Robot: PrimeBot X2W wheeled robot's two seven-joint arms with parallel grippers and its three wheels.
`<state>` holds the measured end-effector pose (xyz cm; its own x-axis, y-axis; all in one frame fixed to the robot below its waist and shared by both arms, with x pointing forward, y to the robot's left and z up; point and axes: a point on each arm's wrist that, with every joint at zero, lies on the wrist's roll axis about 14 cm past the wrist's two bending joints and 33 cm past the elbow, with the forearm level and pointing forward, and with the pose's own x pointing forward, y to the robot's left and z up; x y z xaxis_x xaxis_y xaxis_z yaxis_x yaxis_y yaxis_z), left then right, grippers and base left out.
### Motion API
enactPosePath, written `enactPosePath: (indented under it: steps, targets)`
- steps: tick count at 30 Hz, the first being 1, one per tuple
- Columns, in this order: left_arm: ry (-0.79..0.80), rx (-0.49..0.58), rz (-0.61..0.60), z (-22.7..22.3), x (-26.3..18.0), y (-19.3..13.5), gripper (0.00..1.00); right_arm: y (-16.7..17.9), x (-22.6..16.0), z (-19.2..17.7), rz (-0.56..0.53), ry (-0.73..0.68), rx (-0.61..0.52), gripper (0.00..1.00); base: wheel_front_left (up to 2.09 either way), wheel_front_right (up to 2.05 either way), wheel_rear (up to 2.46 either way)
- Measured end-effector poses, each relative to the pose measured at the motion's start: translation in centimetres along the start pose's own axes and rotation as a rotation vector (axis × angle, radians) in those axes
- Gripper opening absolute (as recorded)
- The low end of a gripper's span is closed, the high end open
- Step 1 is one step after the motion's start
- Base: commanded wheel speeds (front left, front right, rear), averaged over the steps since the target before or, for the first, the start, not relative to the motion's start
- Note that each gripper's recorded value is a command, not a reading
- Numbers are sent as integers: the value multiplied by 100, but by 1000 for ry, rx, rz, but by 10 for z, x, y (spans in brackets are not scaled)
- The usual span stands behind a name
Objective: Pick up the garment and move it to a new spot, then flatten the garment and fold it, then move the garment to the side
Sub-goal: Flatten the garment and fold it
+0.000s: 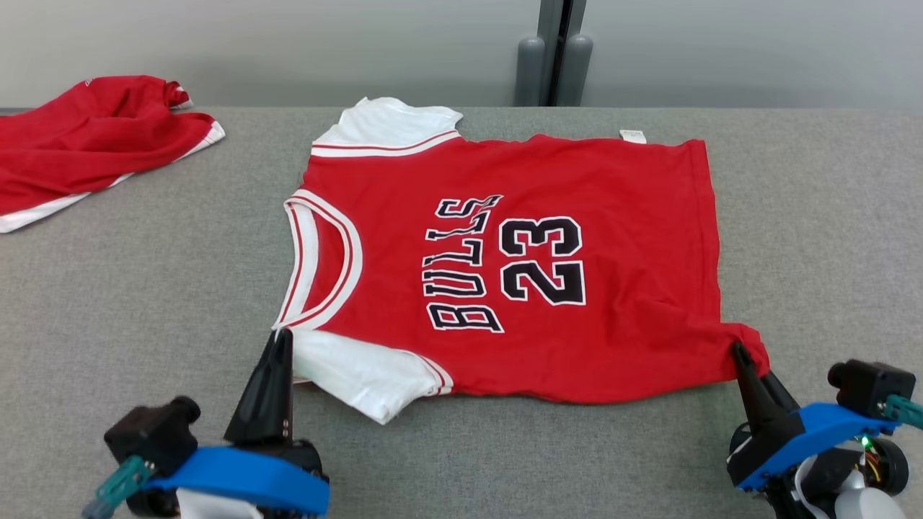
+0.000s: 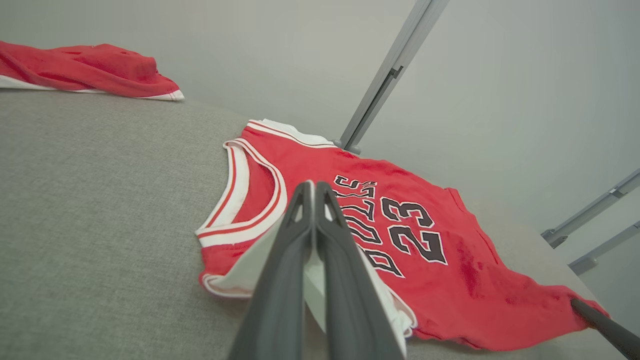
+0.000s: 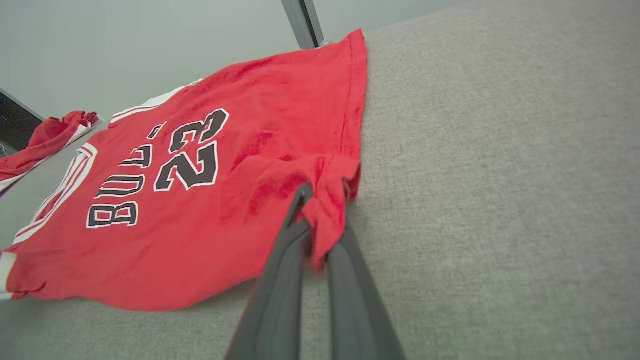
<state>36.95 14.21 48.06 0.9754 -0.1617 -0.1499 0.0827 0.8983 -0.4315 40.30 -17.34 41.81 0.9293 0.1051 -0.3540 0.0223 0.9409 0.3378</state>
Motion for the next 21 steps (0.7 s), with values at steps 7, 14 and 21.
enactPosePath:
  steps: [7,14,21]
  targets:
    - [-19,74,-58,9,43,-2,0,2,23,1,2,32,17,0,0,0,0]
    - [11,162,-93,19,89,-3,0,3,47,20,-3,37,4,0,0,0,0]
    - [61,196,-74,13,120,5,0,4,68,30,-15,71,-40,0,0,0,0]
